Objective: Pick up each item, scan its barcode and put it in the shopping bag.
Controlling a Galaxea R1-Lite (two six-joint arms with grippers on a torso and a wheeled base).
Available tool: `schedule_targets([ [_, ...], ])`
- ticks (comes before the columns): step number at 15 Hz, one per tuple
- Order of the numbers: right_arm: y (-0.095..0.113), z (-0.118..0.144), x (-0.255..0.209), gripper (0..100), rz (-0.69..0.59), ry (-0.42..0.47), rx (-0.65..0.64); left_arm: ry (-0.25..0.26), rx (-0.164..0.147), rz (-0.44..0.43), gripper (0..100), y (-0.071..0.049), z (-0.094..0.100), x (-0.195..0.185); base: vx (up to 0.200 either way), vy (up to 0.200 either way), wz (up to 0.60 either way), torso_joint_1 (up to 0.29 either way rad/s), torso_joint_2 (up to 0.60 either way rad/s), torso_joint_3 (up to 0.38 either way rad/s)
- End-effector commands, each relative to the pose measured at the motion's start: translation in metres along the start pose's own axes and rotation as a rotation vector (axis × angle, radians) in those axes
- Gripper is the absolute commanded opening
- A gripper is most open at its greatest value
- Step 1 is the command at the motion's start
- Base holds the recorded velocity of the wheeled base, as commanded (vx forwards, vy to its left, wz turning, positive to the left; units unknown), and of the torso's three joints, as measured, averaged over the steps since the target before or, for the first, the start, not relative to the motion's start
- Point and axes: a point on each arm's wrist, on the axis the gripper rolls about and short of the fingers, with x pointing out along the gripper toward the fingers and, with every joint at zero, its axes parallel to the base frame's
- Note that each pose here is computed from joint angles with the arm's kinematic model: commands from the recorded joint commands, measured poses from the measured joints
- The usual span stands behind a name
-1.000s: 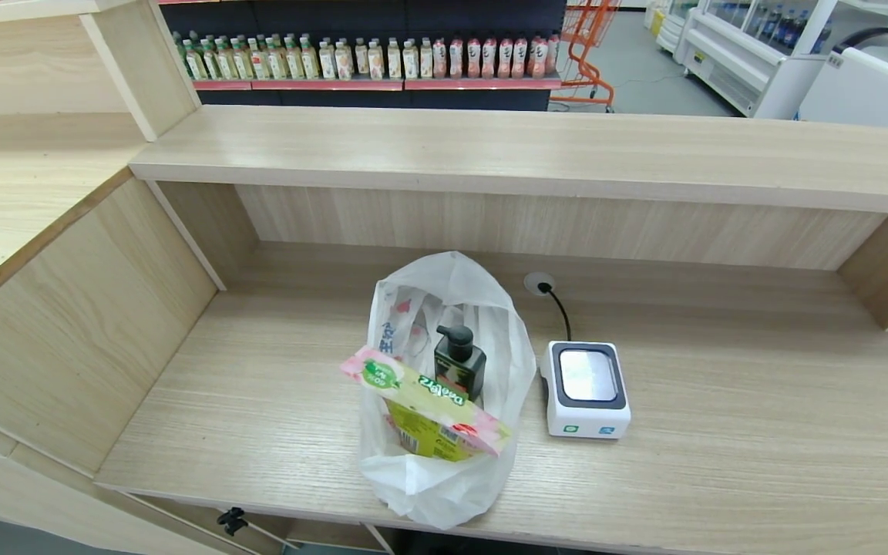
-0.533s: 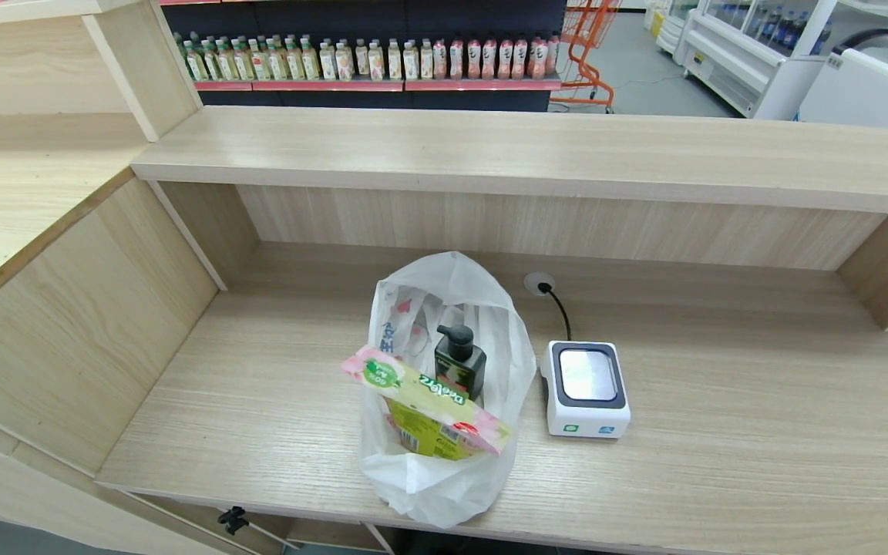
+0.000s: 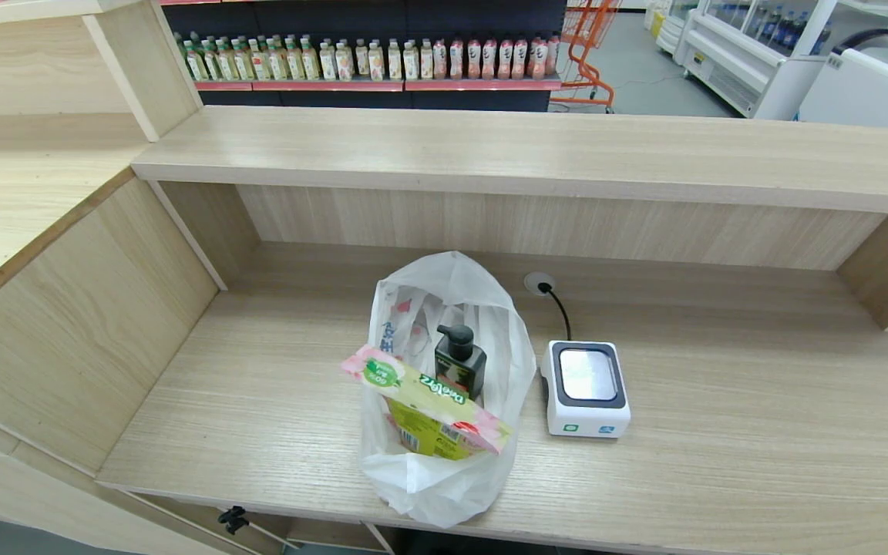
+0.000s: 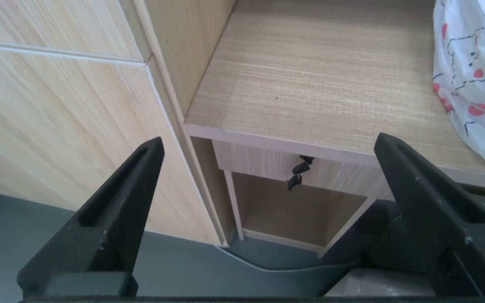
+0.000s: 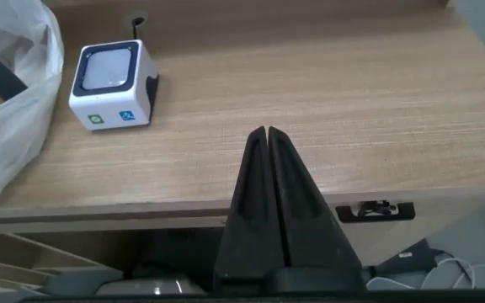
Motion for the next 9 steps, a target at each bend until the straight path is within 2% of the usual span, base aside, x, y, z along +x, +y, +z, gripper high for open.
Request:
schedule_targets([
  [1,0.0000,0.0001,0.0003,0,0.001,0.004,-0.002,0.000,0.000,0.000,100,0.0000,0.0000,0.0000,0.000,0.000,0.00,0.000,0.00,0.000],
  [4,0.0001,0.0001,0.0003,0,0.002,0.004,-0.002,0.000,0.000,0.000,100,0.0000,0.0000,0.0000,0.000,0.000,0.00,0.000,0.00,0.000],
  [9,0.0001,0.0001,0.0003,0,0.002,0.004,-0.002,0.000,0.003,0.001,100,0.0000,0.0000,0.0000,0.000,-0.200,0.00,0.000,0.00,0.005],
])
